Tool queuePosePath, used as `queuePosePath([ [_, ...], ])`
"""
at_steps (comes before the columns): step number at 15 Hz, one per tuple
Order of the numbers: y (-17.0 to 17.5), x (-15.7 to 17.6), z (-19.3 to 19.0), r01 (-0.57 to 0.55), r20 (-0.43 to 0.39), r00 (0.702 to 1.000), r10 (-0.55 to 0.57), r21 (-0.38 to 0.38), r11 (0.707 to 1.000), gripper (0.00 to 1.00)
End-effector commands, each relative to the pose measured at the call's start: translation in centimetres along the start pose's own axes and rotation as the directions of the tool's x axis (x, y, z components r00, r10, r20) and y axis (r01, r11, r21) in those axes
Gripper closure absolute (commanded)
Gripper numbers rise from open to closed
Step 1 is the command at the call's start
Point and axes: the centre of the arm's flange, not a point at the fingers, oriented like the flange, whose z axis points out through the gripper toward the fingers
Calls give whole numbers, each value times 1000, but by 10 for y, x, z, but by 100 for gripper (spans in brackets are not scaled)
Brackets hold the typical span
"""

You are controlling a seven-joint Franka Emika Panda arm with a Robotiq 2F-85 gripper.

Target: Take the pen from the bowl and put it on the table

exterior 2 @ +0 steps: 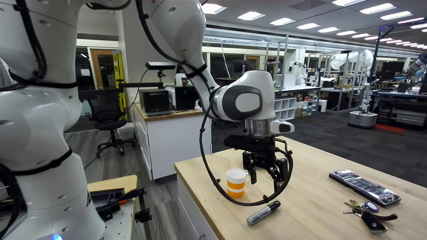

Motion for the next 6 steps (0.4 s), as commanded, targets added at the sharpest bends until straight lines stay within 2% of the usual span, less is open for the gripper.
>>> queuePosePath([
  [1, 0, 0, 0, -5, 6, 1000, 5, -1, 1000, 6],
  [2, -1, -1, 1, -11, 10, 1000, 11, -2, 1000, 0],
  [6, -1, -1, 1, -17, 14, 1000, 17, -3, 1000, 0],
])
